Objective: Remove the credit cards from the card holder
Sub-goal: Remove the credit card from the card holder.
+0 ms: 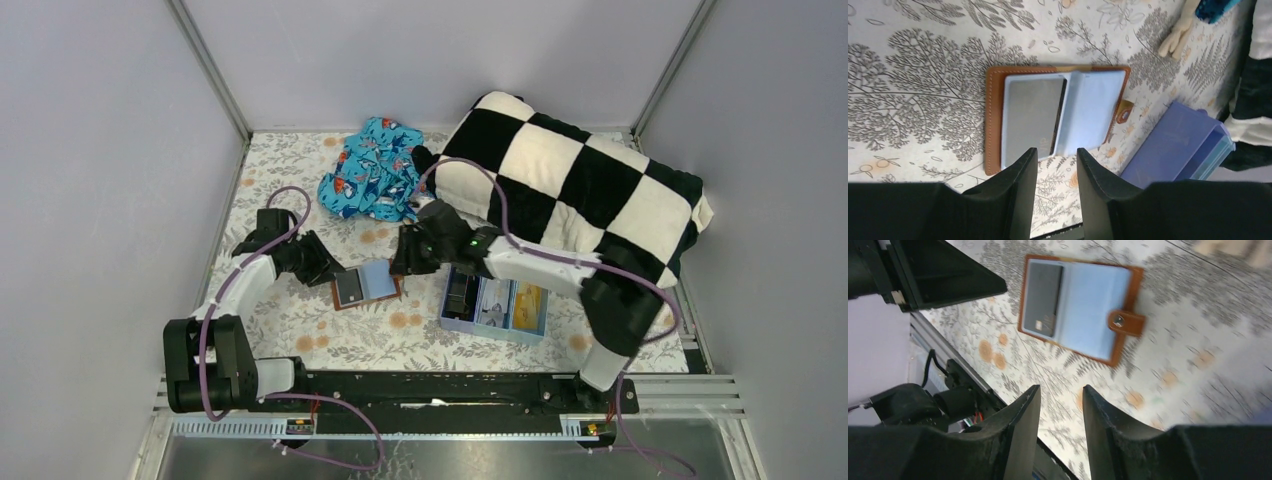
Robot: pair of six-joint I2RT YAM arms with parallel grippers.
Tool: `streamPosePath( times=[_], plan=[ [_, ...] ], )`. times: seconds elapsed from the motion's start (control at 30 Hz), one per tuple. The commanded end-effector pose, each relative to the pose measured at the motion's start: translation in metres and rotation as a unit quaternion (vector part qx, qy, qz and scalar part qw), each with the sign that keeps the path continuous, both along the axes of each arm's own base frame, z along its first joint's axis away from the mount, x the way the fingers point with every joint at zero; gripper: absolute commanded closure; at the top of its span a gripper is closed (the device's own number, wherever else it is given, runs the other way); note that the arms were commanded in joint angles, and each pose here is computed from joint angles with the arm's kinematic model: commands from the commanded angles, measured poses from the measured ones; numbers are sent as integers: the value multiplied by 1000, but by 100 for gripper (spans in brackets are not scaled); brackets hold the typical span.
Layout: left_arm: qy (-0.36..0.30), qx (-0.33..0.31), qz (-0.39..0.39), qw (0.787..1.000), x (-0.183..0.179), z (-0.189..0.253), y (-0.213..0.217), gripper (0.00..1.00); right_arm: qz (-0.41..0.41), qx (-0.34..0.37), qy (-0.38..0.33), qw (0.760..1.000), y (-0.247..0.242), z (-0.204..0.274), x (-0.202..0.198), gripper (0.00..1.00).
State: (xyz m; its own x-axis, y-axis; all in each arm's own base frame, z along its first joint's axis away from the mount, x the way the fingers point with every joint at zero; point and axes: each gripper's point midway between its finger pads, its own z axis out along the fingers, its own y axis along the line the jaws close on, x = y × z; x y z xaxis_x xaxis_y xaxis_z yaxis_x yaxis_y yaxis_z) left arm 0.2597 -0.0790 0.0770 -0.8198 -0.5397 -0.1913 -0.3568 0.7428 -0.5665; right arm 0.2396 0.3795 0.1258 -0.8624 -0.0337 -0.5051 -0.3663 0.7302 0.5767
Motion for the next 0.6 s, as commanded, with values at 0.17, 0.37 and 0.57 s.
streamPosePath(
  times=[0.17,0.37,0.57],
  plan=[
    [-13,-23,40,999,20,-16,0,67,53,83,38,994,89,-7,21,58],
    [2,-9,58,998,17,-27,5,71,54,78,75,993,102,-41,22,59],
    [-5,19,77,997,17,-26,15,75,52,68,94,992,109,-64,24,61]
  ],
)
